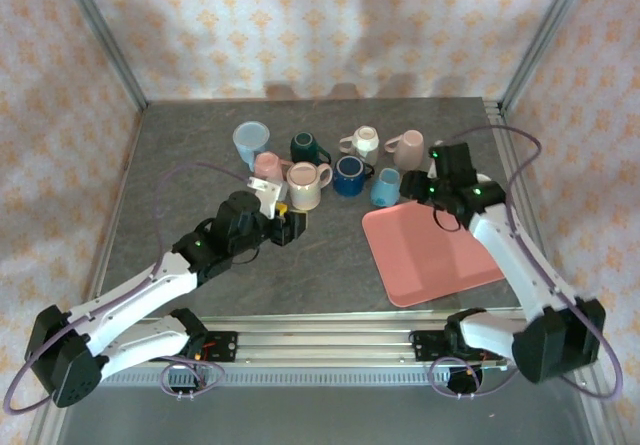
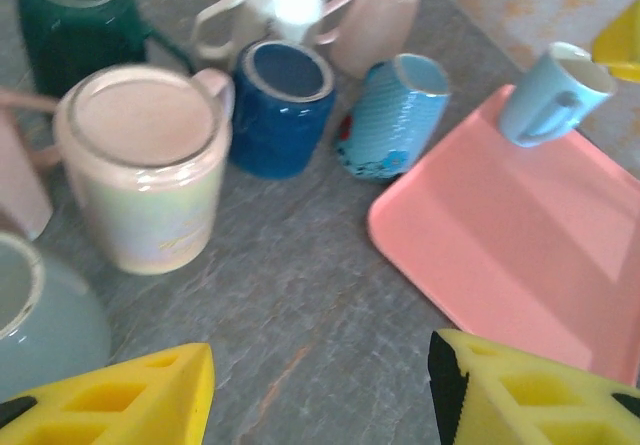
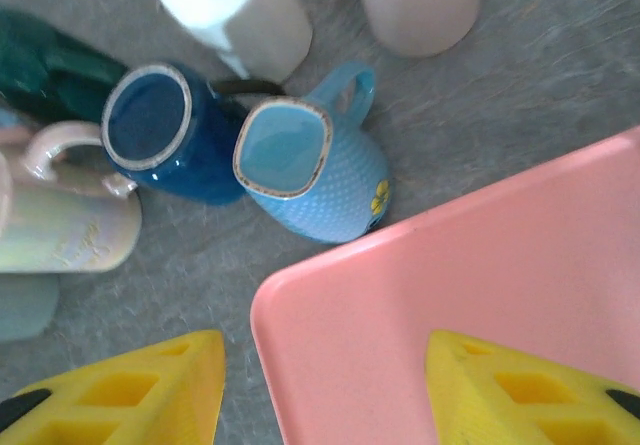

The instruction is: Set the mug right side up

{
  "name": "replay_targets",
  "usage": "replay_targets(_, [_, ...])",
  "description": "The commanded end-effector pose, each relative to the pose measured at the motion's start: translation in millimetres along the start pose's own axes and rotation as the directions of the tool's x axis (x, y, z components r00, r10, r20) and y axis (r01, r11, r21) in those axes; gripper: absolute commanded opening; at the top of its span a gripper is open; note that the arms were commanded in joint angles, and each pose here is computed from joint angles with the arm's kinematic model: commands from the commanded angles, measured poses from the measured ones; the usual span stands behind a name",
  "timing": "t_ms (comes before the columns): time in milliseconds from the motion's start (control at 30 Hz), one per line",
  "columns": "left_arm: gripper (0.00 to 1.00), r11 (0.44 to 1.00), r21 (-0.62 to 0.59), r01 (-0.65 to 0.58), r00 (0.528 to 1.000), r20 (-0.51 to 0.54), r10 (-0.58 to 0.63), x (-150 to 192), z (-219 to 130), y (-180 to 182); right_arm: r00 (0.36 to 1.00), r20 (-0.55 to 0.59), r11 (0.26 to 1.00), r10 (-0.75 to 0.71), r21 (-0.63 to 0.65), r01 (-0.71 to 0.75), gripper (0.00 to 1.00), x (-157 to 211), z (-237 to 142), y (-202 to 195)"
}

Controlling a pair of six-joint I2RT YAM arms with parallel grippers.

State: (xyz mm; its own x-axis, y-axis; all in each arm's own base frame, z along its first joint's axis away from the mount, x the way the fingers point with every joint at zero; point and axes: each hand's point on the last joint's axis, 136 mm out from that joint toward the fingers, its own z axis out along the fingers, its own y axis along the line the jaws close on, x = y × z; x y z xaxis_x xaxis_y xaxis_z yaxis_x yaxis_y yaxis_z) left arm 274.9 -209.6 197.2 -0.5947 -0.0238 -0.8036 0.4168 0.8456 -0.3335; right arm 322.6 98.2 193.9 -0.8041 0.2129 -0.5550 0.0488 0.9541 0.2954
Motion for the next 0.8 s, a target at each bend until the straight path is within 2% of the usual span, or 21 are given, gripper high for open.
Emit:
replay_targets(0, [0.6, 0.996, 0.004, 0.089, 0.994, -0.065, -0.088, 1, -1, 0, 0.993, -0.1, 0.996, -0.063, 0.052, 0.068, 0.56, -2, 15, 2])
replay_targets(100, [0.6, 0.995, 0.007, 0.095, 0.993, -0.075, -0.095, 0, 1, -1, 0.989, -0.147, 0.995, -0.018, 0.09, 0.031, 0.54, -8, 34, 1])
replay_targets(233, [0.6, 0.994, 0.014, 0.106, 0.99, -0.097, -0.104, 2, 6, -3, 0.976, -0.213, 0.996, 0.054, 0.076, -0.039, 0.57, -12, 59, 9])
replay_targets(467, [0.59, 0.995, 0.0, 0.102, 0.988, -0.119, -0.101, 6, 8, 0, 0.938, -0.253, 0.971, 0.237, 0.102, -0.218, 0.6, -21, 90, -1])
replay_targets(767, [0.6, 0.995, -0.013, 0.097, 0.987, -0.13, -0.098, 11, 7, 3, 0.896, -0.311, 0.945, 0.318, 0.023, -0.328, 0.61, -21, 113, 13])
